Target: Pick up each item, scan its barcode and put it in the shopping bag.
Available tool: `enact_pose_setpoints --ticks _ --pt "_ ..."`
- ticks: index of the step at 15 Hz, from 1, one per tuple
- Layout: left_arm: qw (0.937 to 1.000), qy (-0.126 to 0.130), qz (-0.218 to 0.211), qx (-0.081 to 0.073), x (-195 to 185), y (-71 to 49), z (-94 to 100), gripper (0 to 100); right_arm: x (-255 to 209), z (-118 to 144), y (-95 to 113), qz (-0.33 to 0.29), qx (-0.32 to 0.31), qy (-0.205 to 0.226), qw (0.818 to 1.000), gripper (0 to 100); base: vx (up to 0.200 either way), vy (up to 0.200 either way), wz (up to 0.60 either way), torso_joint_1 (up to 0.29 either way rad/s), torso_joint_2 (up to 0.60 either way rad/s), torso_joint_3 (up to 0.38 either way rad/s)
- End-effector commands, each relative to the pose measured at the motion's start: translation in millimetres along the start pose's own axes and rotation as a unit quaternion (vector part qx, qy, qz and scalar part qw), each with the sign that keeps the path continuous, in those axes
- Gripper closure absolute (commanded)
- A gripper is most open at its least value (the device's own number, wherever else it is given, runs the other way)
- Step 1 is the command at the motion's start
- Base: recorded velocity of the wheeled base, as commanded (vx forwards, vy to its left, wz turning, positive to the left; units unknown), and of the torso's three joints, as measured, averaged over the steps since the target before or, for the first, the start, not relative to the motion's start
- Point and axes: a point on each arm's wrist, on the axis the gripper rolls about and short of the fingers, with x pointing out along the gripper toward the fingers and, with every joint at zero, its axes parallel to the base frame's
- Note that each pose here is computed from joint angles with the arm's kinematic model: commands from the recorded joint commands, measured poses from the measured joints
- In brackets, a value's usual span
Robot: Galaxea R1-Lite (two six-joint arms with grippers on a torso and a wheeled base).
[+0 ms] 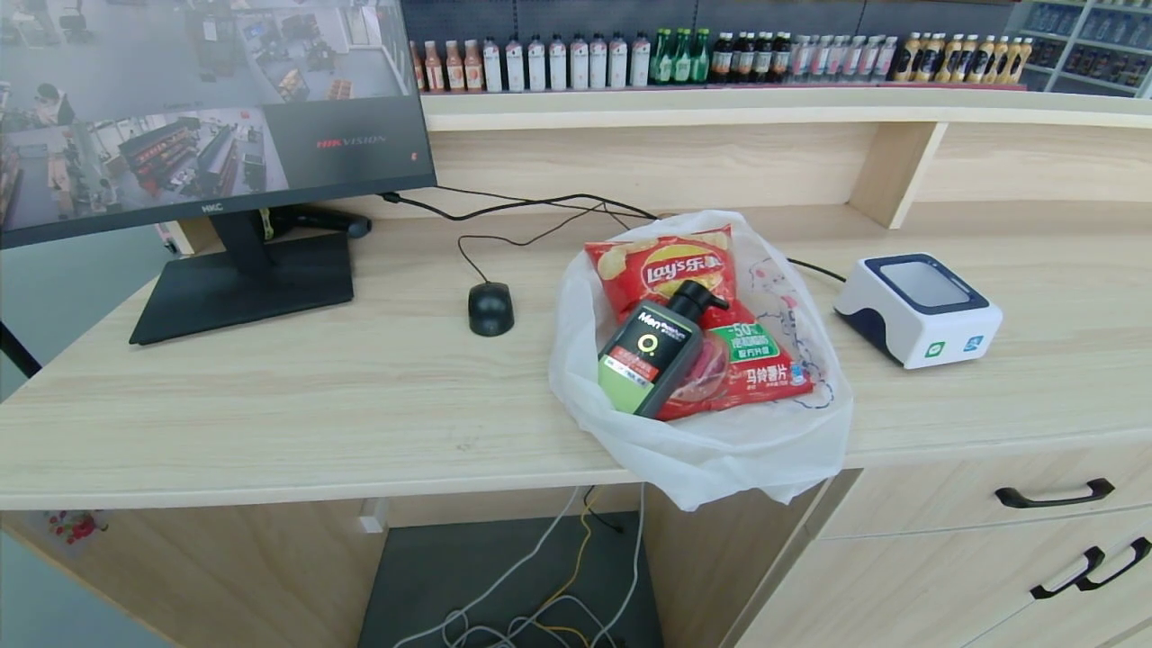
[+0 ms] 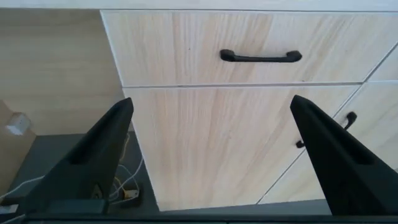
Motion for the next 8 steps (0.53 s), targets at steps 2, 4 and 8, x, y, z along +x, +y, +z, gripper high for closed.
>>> enact_pose_setpoints --ticks 2,4,8 --pt "1.0 0.0 -0.001 0.0 0.0 0.0 0.0 0 0.6 -1.6 -0.3 -0.018 -0.005 0.004 1.0 0 0.0 0.0 0.0 0.0 0.0 0.0" --pt "1.0 0.0 -0.001 0.001 0.0 0.0 0.0 0 -4.8 -2.6 -1.4 -0.095 0.034 -0.02 0.995 0 0.0 0.0 0.0 0.0 0.0 0.0" --pt "1.0 0.0 -0.001 0.0 0.0 0.0 0.0 0 -6.1 -8.0 3.5 0.024 0.013 -0.014 1.0 0 0.0 0.0 0.0 0.0 0.0 0.0"
